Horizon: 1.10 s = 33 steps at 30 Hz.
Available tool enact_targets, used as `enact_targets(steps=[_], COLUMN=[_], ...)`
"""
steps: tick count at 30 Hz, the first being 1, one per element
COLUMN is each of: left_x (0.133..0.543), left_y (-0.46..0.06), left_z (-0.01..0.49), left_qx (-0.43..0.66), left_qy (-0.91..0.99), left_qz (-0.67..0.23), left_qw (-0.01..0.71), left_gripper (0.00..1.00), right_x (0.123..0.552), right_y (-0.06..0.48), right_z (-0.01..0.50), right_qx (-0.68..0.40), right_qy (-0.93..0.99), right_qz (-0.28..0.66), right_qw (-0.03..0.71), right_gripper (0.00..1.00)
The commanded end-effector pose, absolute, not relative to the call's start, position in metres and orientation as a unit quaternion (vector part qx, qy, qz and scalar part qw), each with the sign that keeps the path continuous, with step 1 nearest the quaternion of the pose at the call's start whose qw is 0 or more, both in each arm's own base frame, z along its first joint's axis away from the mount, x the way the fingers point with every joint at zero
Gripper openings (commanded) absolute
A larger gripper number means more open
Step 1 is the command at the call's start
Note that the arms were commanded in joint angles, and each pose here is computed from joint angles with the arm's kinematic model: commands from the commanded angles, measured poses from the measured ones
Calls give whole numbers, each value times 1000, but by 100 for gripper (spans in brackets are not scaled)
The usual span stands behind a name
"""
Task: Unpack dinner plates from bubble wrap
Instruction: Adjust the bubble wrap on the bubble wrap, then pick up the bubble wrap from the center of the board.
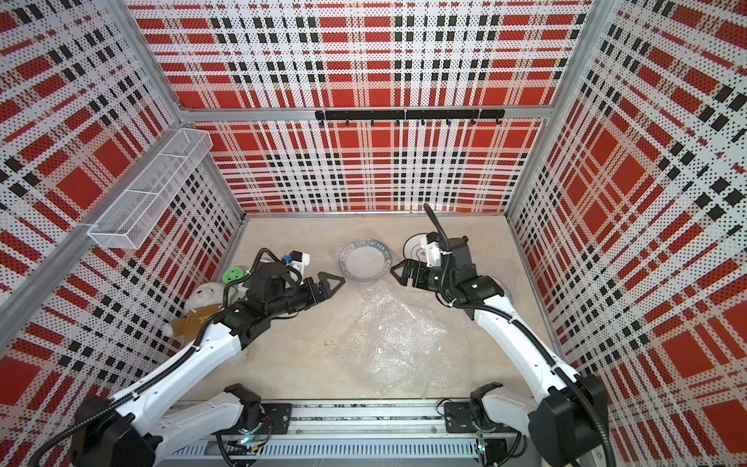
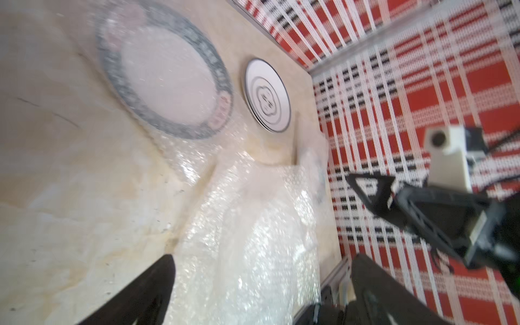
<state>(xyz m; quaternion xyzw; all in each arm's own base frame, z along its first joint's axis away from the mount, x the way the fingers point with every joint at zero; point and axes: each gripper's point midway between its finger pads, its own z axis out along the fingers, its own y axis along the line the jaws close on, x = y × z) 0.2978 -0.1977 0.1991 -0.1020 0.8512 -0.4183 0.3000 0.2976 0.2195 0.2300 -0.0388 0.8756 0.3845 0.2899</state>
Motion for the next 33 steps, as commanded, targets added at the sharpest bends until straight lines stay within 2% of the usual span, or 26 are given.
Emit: enact_targets(steps=[1,3,6,16,27,30,33], left_x=[318,338,367,434,458,460,460], left_y=[-189,-190,-196,-210,-220,-220,-219], left_z=[157,141,127,70,42,38,35], left_qx=[-164,-176,-185,-207,-220,-225,-229], left_qy=[857,859,860,873,869,867,867], left_qz=[-420,-413,-407,-380,-391,-394,-393], left_qw=[250,245,247,227,210,206,205], left_gripper=[99,99,93,80,63,58,51], right_x=[282,281,282,292,287,286,287], right_y=[244,251,253,236,231,233,233], right_z=[189,170,146,83,61,74,110], right_qx=[-44,-39,-28,-3,11,7,-3], right_qy=[885,885,889,928,933,925,914], right_qz=[406,416,416,335,329,343,357], right_qw=[221,203,188,160,149,161,192], right_gripper=[100,100,100,100,100,100,100])
